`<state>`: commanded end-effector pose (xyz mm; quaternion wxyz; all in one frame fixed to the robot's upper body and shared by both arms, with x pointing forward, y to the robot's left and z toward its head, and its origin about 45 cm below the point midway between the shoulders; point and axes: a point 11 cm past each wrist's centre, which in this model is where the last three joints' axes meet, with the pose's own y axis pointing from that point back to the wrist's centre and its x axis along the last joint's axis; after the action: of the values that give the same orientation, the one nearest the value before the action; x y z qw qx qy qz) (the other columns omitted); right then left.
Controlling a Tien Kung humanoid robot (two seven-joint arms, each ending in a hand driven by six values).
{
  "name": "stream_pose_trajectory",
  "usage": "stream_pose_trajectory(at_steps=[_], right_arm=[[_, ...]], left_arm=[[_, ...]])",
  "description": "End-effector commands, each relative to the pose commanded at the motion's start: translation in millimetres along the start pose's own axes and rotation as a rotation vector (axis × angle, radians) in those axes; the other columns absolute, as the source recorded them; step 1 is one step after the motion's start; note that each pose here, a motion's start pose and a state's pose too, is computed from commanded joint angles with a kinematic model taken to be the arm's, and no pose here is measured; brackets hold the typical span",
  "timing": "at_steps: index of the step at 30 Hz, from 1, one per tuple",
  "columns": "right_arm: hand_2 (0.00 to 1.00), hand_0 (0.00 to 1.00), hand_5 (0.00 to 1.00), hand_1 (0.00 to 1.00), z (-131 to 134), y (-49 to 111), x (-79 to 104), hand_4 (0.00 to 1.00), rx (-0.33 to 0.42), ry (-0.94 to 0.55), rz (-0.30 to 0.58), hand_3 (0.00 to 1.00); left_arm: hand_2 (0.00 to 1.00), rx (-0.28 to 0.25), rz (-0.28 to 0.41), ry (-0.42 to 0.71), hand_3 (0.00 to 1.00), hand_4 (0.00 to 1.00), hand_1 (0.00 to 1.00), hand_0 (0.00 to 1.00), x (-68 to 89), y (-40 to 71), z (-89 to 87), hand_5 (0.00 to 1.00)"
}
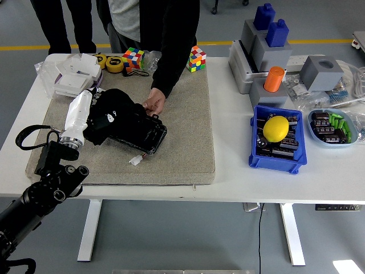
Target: Pick the rag up,wipe the panel,place it on the desk
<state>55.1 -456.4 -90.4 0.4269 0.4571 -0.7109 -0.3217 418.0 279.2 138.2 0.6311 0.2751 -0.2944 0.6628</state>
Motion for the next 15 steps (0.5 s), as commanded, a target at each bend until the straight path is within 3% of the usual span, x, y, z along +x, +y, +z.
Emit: stream_pose_trajectory(at_steps=[15], right_arm=[[0.493, 0.536, 0.363, 0.563, -2, -0.2, -0.3, 0.901, 0.006, 0.002, -0.003, 0.524]], left_arm=[[0.274, -0.146, -0.175, 0.017, 0.552, 0.668, 0.22, 0.229, -50.2, 23.3, 47.1, 0.002]])
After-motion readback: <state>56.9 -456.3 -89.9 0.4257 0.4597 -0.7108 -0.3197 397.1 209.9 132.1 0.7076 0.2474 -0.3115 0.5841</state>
